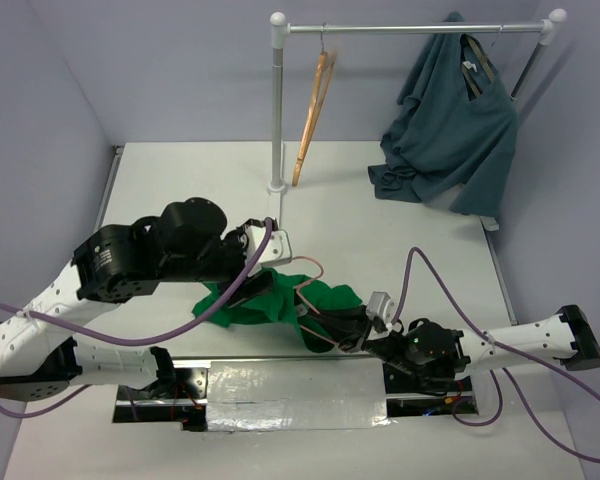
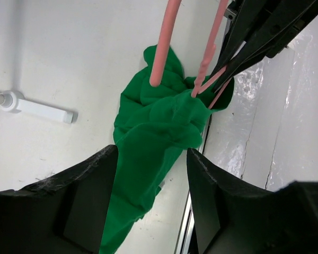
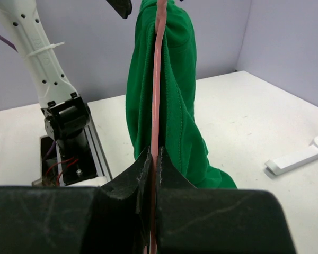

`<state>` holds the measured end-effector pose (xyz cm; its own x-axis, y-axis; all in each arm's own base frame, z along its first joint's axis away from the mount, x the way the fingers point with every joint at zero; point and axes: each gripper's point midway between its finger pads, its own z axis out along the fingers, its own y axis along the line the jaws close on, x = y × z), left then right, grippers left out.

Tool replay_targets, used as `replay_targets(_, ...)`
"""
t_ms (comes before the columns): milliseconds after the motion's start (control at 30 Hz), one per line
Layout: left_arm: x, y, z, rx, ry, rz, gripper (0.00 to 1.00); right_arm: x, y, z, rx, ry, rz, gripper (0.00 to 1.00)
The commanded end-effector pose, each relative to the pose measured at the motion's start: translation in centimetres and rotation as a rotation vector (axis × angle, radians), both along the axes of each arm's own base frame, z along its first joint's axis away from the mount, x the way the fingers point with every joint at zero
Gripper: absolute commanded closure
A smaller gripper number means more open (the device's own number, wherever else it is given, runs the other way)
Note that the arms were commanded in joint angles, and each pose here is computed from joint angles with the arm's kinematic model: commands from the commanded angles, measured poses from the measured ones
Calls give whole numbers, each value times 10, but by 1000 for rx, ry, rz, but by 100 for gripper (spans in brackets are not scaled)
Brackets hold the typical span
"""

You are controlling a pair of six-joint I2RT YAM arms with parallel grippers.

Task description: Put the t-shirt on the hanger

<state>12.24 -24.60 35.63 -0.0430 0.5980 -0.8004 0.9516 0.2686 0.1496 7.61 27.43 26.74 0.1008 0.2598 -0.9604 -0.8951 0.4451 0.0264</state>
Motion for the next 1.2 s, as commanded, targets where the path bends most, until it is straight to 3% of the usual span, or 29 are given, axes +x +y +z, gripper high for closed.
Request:
replay_targets(0,-14,1,6,-28,-2,-81,33,3,-8,42,122,4,-12,100)
replay_targets(500,-1,-24,-53,79,36,-97,34,-7,-4,49,128,-21,42,100)
replay_targets(567,-4,-27,-57,73,45,-126,45,-6,-5,48,132,-20,38,100)
replay_targets(600,-10,-28,-55,56,53,-150,65,-5,-6,49,138,-20,36,100)
replay_targets(667,-10,-29,-54,38,48,-150,94,-6,-7,49,145,-19,38,100)
replay_targets(700,-9,-26,-53,28,42,-135,100,-5,-8,50,151,-16,31,100)
replay_targets(833,-7,-20,-48,-16,-3,-114,100,4,-14,53,162,14,-22,100)
replay_targets(900,-3,-15,-45,-40,-35,-87,100,10,-18,55,175,38,-55,90)
replay_targets(933,2,-12,-46,-42,-50,-58,100,18,-25,55,187,66,-105,65)
replay_targets(967,5,-8,-47,-50,-60,-33,100,23,-29,56,201,92,-133,52)
replay_targets(1033,16,-4,-41,-78,-88,33,100,41,-47,56,233,163,-250,35)
replay_targets(1167,36,12,-38,-72,-125,192,100,62,-77,48,290,316,-405,29)
